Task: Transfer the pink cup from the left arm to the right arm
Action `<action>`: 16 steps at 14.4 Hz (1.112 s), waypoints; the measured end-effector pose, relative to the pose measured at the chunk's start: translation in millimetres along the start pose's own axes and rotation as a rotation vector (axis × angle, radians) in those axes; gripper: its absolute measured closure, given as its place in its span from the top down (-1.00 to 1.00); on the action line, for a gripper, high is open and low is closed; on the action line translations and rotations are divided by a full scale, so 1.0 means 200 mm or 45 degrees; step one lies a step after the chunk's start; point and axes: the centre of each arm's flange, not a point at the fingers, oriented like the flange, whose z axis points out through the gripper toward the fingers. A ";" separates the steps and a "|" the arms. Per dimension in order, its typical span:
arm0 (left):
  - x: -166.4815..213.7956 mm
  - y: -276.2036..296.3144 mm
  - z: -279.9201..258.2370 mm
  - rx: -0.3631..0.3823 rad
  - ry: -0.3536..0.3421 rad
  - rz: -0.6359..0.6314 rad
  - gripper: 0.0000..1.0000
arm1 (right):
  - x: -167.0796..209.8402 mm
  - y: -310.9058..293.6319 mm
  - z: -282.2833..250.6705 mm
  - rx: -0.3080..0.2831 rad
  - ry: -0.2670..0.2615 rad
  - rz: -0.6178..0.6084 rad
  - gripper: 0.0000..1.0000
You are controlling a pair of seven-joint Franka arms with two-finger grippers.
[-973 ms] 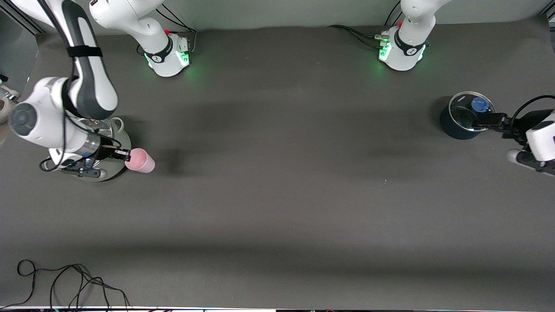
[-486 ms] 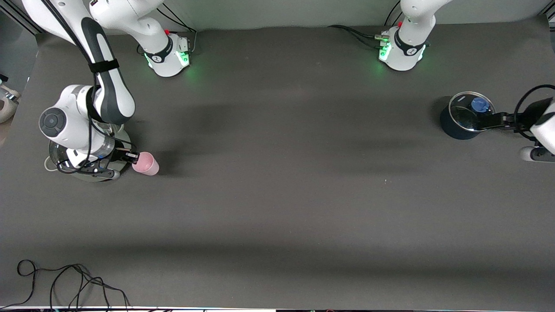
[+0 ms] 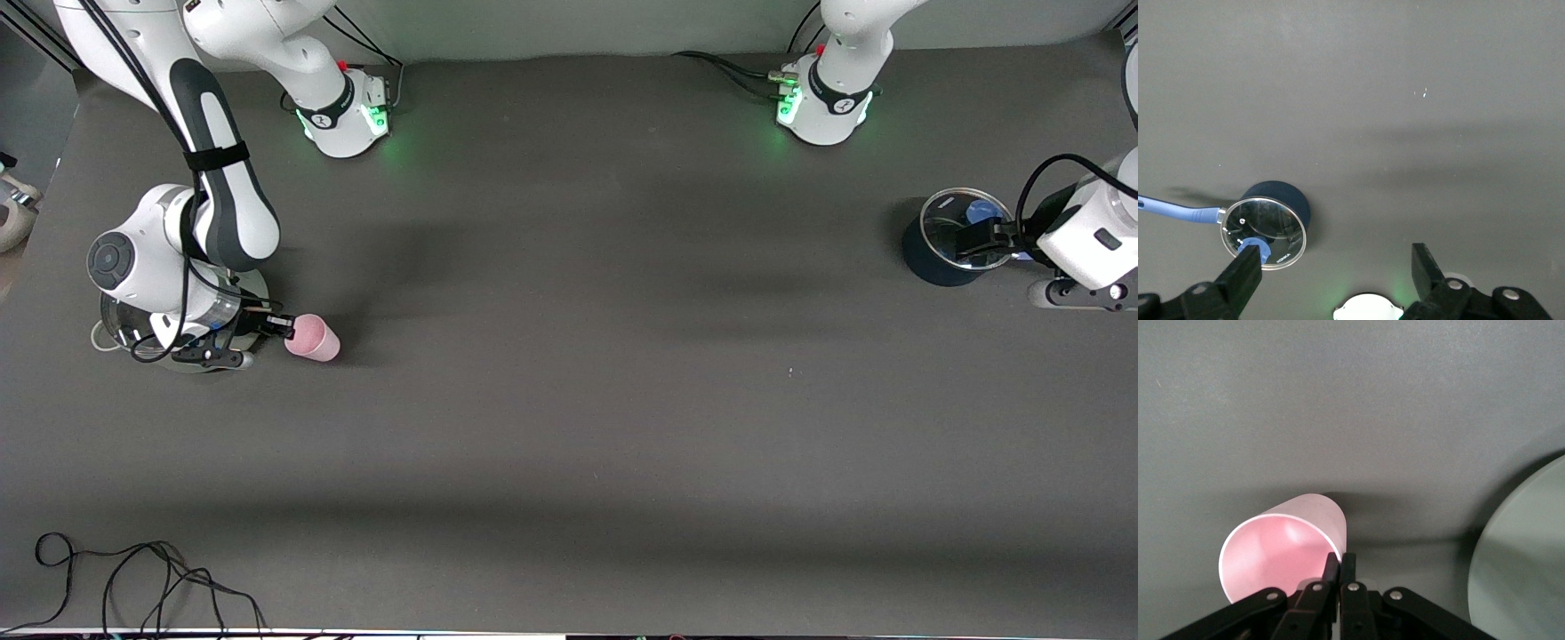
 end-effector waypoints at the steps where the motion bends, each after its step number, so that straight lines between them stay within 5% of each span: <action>1: 0.00 0.01 -0.01 0.001 0.007 0.002 1.00 | 0.00 0.00 -0.01 0.005 0.005 0.000 -0.84; 5: 0.01 0.06 -0.03 -0.024 0.018 0.006 1.00 | 0.01 0.02 -0.14 0.056 0.007 0.010 -0.10; 9: 0.02 0.09 -0.03 -0.032 0.027 0.007 1.00 | 0.02 0.09 -0.44 0.146 -0.066 0.004 0.67; 11: 0.02 0.07 -0.04 -0.046 0.037 0.003 1.00 | 0.01 0.13 -0.67 0.091 -0.097 -0.036 1.00; 16: 0.03 0.04 -0.04 -0.057 0.046 0.001 1.00 | -0.09 0.09 -1.23 0.037 -0.163 -0.050 1.00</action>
